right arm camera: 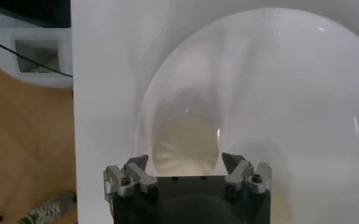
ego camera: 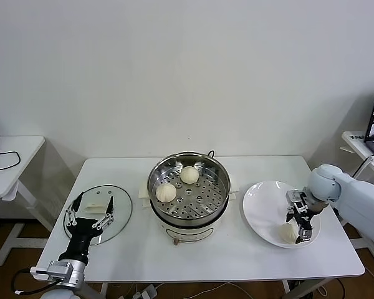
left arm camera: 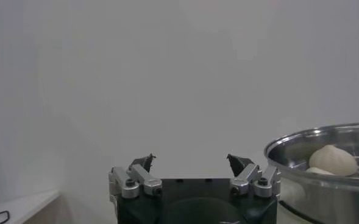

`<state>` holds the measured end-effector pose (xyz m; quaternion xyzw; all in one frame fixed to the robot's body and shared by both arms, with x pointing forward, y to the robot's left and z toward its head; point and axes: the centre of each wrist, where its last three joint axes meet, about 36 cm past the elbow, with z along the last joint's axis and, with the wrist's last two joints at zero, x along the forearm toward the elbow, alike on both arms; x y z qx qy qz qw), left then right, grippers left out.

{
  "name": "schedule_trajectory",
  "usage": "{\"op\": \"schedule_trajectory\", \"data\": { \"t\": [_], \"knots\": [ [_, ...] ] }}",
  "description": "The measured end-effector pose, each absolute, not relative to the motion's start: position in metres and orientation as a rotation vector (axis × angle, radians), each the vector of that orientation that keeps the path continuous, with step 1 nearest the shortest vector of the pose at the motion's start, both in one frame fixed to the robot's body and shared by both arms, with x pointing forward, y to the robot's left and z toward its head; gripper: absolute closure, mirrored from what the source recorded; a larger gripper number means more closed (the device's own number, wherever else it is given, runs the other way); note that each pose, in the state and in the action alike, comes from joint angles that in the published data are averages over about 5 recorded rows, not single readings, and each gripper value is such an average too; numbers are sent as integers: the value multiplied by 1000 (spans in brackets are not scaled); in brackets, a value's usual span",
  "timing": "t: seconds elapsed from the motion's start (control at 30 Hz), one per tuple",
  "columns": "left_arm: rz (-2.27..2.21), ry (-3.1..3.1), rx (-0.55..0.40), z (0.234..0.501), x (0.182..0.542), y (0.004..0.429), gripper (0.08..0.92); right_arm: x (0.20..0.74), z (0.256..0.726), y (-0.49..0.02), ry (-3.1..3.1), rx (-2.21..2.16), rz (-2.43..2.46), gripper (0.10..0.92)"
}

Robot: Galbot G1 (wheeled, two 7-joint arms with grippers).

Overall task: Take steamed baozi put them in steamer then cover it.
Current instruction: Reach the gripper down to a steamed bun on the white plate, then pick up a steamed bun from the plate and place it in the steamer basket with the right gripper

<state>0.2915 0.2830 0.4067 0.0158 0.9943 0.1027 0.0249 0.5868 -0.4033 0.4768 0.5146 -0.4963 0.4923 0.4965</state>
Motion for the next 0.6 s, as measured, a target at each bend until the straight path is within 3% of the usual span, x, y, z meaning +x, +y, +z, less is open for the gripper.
{"op": "schedule_trajectory", "data": {
  "t": [0.13,0.6],
  "knots": [
    [317,3074,50,407,291,282,177,587,476,-404,-1204,1245,1192,356],
    [318,3067,55,411,291,281,177,594,511,-410,-1264,1243,1194,361]
  ]
}}
